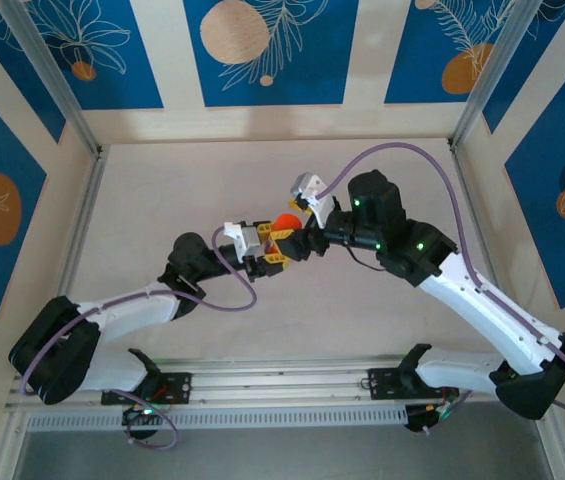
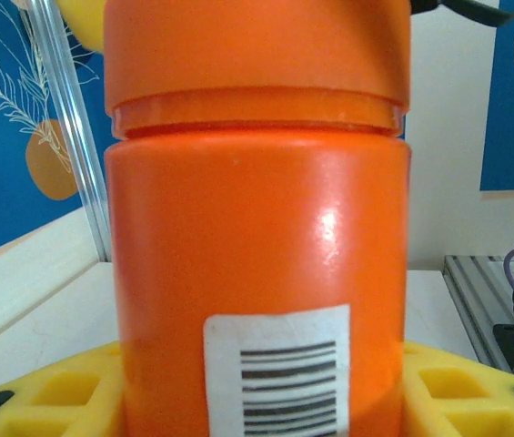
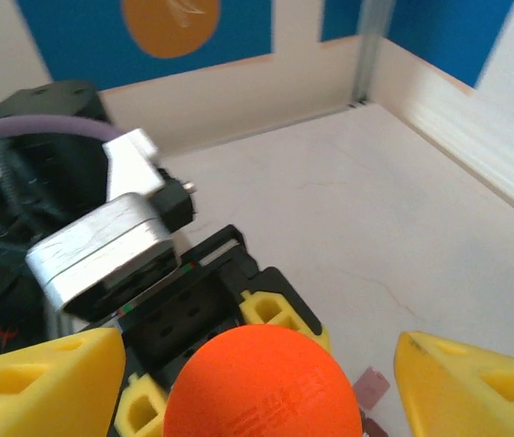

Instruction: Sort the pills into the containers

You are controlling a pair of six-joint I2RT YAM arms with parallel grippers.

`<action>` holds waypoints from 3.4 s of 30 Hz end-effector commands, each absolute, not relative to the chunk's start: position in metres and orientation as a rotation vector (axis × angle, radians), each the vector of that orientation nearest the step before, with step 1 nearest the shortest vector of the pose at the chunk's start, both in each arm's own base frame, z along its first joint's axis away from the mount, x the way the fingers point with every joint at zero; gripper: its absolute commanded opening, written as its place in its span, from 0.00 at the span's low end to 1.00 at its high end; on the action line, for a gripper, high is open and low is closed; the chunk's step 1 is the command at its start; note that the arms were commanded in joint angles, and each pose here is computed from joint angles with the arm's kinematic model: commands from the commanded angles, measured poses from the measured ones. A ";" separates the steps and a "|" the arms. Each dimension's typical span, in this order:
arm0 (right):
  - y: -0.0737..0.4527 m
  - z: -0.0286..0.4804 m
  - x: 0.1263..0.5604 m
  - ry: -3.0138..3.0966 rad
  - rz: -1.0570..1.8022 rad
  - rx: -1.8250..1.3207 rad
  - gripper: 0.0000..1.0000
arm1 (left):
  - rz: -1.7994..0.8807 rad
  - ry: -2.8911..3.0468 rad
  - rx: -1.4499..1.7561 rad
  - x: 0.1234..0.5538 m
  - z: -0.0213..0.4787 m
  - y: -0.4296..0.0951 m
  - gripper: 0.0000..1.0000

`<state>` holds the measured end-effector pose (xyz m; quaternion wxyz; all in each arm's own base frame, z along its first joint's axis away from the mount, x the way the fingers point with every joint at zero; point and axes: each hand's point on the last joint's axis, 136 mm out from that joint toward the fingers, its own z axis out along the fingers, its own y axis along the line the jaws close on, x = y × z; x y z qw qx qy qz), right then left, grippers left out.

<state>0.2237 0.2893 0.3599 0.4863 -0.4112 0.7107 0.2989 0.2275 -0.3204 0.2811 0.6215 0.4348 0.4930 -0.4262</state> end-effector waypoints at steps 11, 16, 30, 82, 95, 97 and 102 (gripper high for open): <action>0.258 0.374 0.250 1.854 0.635 -0.475 0.78 | -0.945 1.101 0.980 0.228 0.293 -0.315 0.00; 0.256 0.369 0.251 1.887 0.632 -0.355 0.79 | -0.939 1.103 0.981 0.229 0.292 -0.315 0.00; 0.280 0.365 0.244 1.909 0.606 -0.382 0.82 | -0.936 1.099 0.984 0.228 0.294 -0.314 0.00; 0.285 0.341 0.139 1.163 1.184 -1.672 0.42 | -1.013 1.018 1.020 0.211 0.305 -0.316 0.00; 0.286 0.346 0.157 1.142 1.135 -1.812 0.66 | -1.029 1.003 1.045 0.207 0.305 -0.318 0.00; 0.286 0.346 0.159 1.147 1.122 -1.811 0.71 | -1.031 1.006 1.046 0.207 0.304 -0.318 0.00; 0.287 0.351 0.165 1.129 1.054 -1.766 0.80 | -1.034 1.011 1.046 0.208 0.303 -0.318 0.00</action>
